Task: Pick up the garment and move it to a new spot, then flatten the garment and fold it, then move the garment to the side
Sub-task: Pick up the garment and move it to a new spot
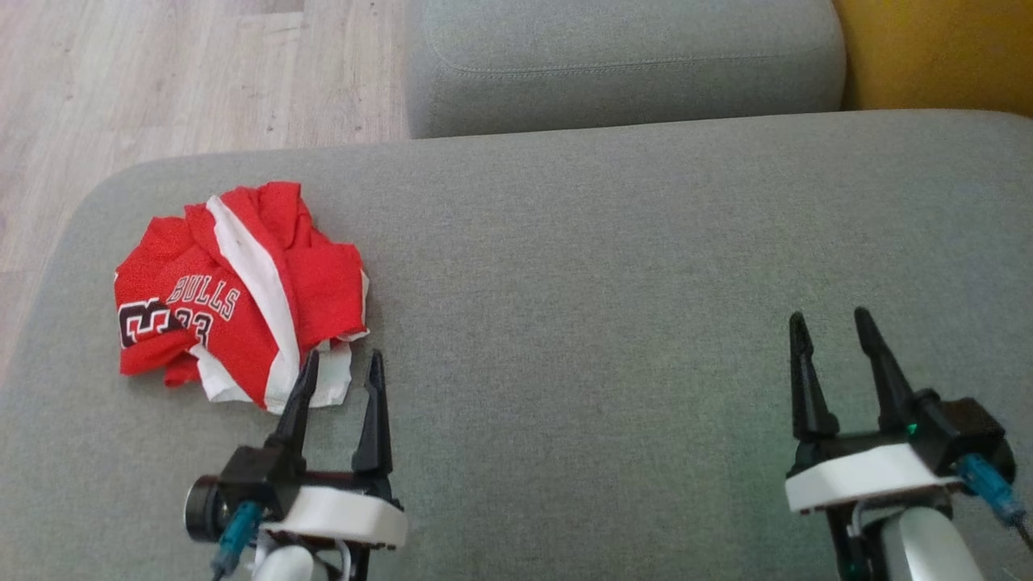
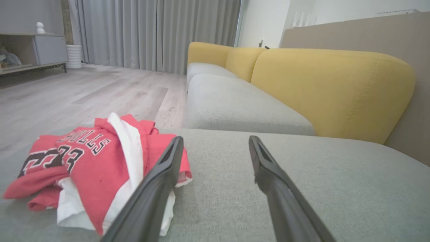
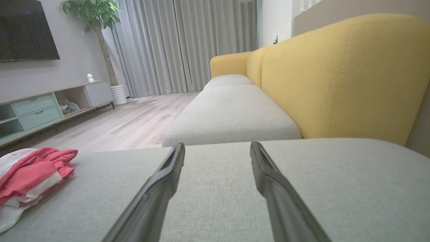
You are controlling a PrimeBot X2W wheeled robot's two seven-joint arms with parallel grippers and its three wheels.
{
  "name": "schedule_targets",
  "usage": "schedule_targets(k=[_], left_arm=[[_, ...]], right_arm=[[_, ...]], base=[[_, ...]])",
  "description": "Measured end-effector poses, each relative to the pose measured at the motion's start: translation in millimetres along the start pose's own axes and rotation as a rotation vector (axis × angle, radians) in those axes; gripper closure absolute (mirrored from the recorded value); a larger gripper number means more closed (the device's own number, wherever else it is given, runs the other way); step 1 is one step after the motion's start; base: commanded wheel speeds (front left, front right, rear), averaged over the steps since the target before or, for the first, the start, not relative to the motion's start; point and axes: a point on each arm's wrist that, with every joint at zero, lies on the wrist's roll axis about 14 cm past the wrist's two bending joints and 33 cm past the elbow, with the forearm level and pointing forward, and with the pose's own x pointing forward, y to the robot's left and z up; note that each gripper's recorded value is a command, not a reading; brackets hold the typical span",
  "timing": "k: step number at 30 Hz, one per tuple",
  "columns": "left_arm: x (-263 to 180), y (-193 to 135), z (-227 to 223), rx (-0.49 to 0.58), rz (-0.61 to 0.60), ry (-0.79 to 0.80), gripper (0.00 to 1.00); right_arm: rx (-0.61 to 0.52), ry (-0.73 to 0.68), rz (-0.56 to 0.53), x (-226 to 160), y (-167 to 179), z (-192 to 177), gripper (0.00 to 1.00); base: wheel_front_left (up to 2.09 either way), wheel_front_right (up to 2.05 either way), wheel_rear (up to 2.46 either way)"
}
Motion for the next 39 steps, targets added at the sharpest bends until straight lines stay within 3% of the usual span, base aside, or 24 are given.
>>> schedule_targets(k=[23,39], left_arm=[[-6.3,5.2,-21.0,0.036,0.0,0.05,0.0],[-38.2,59.6,-6.6,0.049,0.186,0.007,0.0]], right_arm=[[0.048,0.074,0.038,-7.2,15.9,-27.4,0.0],[0.053,0.079,0.274,6.2,91.9,-28.4,0.0]], base=[[0.0,0.0,0.0],[0.0,0.0,0.0]])
